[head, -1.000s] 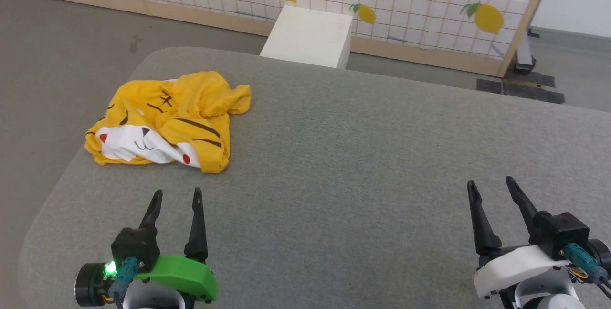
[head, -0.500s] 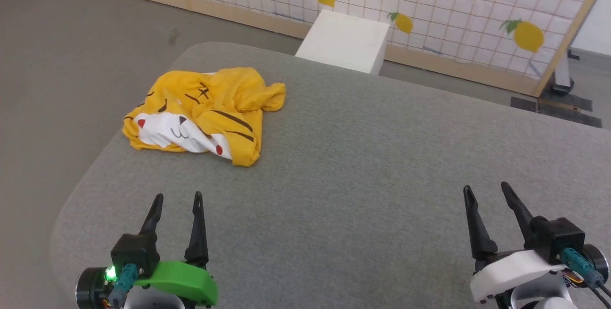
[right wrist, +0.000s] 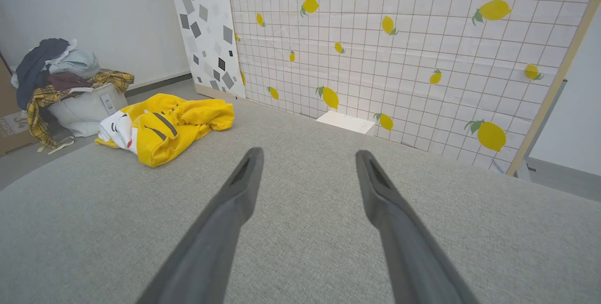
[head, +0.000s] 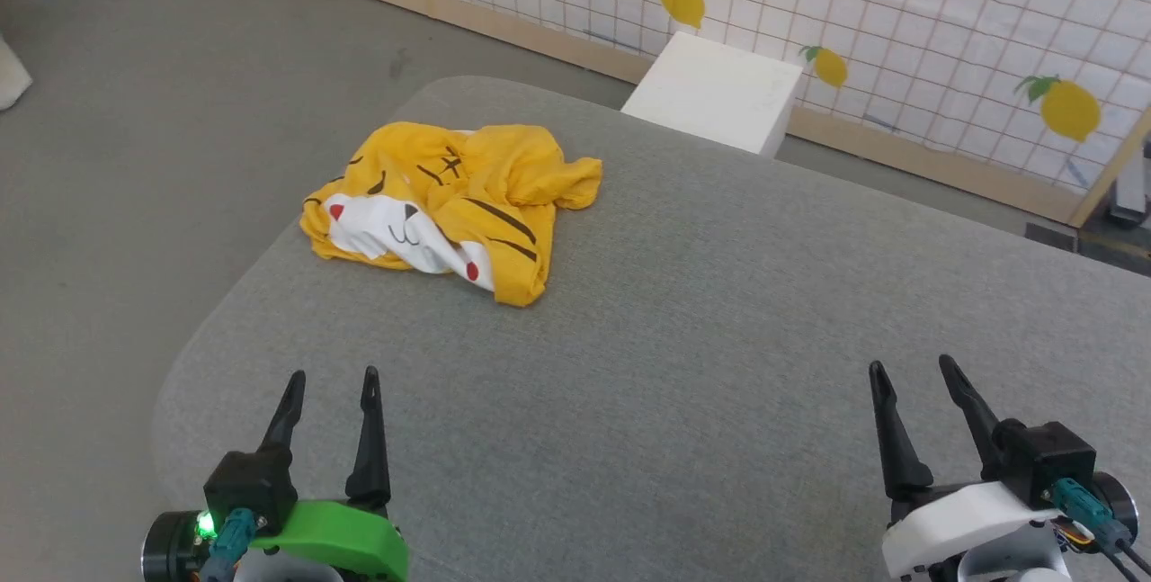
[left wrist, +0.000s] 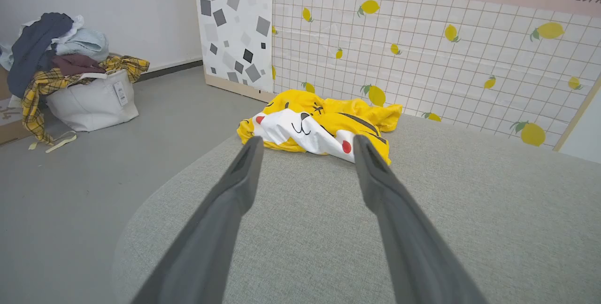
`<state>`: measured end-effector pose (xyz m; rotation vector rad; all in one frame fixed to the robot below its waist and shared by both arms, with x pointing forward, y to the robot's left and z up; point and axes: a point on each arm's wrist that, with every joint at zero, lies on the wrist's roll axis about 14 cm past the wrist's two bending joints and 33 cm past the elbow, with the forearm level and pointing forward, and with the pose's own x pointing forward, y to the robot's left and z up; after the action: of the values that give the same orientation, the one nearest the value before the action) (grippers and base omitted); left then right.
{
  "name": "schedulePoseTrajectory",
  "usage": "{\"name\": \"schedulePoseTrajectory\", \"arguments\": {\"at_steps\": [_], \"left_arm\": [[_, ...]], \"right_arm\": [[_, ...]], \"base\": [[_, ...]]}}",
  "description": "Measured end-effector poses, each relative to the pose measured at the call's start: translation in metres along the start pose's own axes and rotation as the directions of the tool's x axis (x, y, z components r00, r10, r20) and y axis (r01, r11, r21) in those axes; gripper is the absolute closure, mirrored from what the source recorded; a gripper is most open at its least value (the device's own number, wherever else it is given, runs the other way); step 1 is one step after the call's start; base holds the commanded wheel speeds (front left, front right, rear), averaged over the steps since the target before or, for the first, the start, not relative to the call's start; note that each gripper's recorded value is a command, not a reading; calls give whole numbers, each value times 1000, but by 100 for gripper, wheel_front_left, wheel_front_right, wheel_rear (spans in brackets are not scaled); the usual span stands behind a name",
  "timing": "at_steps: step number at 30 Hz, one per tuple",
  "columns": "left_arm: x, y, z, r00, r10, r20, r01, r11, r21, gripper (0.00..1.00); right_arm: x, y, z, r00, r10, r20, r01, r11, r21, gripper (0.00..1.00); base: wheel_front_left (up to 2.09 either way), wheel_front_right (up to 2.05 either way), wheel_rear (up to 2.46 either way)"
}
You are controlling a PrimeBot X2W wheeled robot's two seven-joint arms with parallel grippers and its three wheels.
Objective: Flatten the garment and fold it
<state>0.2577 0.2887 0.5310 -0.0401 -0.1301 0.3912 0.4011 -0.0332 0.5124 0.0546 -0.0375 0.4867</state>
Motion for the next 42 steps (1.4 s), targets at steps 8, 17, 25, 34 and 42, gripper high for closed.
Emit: {"name": "schedulePoseTrajectory", "arguments": {"at_steps": [8, 17, 25, 34, 42], "left_arm": [[-10, 14, 0, 999, 47, 8, -47, 999, -5, 0], [-18, 26, 2, 996, 88, 22, -88, 996, -26, 0], [-28, 39, 5, 990, 132, 38, -131, 991, -32, 0], [-42, 54, 7, 981, 186, 54, -184, 982, -42, 0], [-49, 59, 4, 977, 207, 49, -205, 978, -50, 0]], "right_arm": [[7, 13, -4, 999, 41, -4, -41, 999, 2, 0], [14, 25, -10, 997, 79, -8, -79, 997, 9, 0], [19, 37, -11, 993, 115, -6, -115, 993, 14, 0], [25, 52, -12, 987, 158, 1, -158, 987, 17, 0], [27, 58, -12, 985, 174, 4, -174, 985, 16, 0]], "base": [[0, 0, 0], [0, 0, 0], [0, 0, 0], [0, 0, 0], [0, 0, 0]]}}
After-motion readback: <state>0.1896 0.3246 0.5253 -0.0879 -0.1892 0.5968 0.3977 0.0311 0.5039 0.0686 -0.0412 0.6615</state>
